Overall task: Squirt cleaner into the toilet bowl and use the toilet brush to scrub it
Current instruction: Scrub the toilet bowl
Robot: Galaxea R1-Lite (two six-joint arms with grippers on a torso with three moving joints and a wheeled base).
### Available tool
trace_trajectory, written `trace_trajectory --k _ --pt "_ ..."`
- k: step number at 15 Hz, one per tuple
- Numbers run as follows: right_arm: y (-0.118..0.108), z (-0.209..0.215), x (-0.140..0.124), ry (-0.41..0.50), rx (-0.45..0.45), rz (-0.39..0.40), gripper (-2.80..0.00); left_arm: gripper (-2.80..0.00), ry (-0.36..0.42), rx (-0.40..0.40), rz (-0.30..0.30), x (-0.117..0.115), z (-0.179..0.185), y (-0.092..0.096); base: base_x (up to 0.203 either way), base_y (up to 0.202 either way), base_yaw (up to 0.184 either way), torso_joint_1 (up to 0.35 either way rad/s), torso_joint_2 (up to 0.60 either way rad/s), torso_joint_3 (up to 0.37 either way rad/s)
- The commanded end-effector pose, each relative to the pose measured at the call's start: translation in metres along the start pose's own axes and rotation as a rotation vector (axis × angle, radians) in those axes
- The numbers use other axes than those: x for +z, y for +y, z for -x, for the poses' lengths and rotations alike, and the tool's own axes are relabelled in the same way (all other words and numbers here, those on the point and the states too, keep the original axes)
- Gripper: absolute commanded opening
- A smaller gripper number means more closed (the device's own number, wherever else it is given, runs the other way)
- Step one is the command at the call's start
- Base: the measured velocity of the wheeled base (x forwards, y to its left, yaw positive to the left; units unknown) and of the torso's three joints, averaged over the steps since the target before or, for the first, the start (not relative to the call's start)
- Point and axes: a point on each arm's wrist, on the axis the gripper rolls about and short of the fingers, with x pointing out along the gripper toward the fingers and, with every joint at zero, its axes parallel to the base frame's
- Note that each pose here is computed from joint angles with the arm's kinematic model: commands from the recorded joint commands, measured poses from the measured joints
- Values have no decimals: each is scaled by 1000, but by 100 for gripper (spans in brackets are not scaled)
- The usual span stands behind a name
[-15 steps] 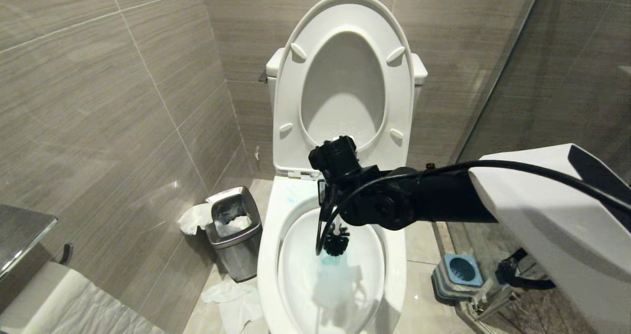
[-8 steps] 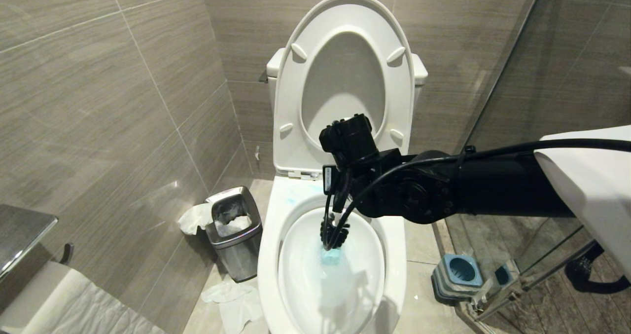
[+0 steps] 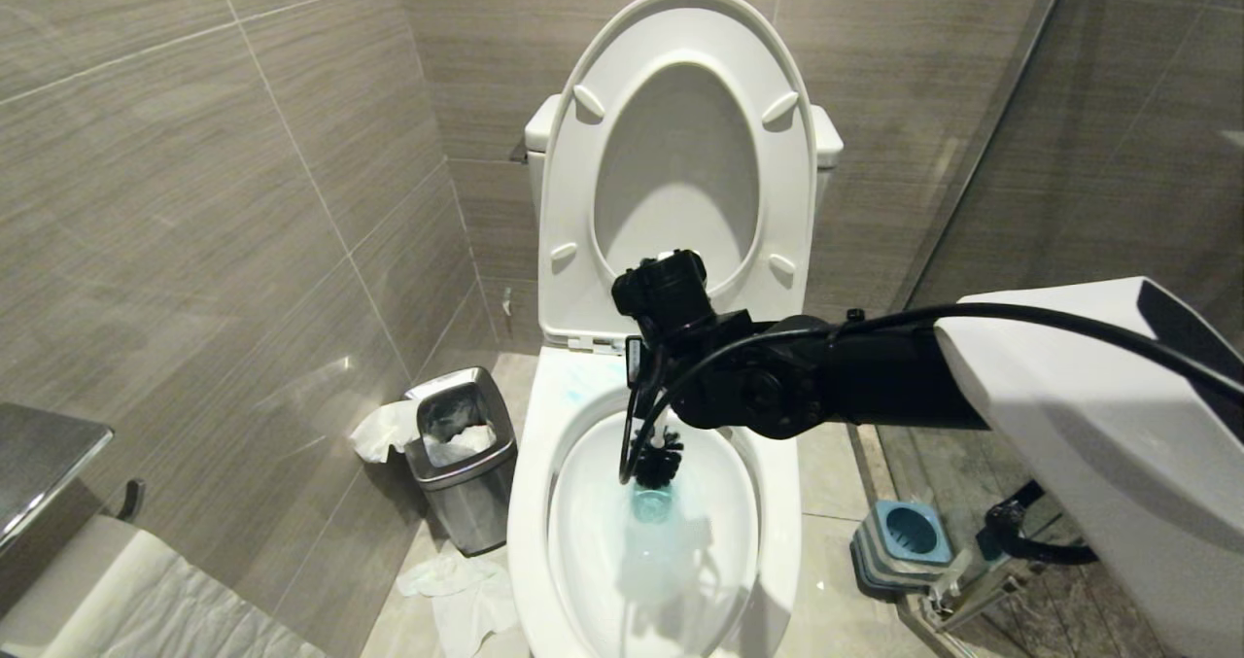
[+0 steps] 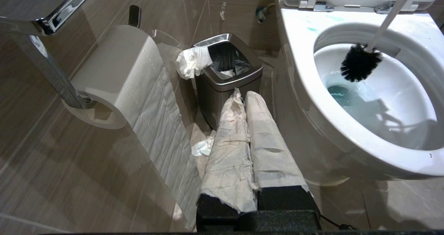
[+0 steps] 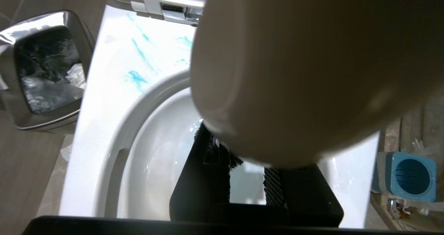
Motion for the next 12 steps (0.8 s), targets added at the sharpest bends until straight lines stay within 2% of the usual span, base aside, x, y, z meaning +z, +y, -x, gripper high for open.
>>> trace_trajectory --k 1,8,10,12 --pt "4 -37 -27 37 -38 27 -280 -280 1 0 0 0 0 0 0 0 0 0 0 0" --pt "10 -86 -77 86 -68 76 -280 -280 1 0 0 0 0 0 0 0 0 0 0 0" --pt "11 -86 -77 81 -63 72 -280 -280 1 0 0 0 0 0 0 0 0 0 0 0" --pt "11 -74 -58 53 -50 52 -280 -280 1 0 0 0 0 0 0 0 0 0 0 0"
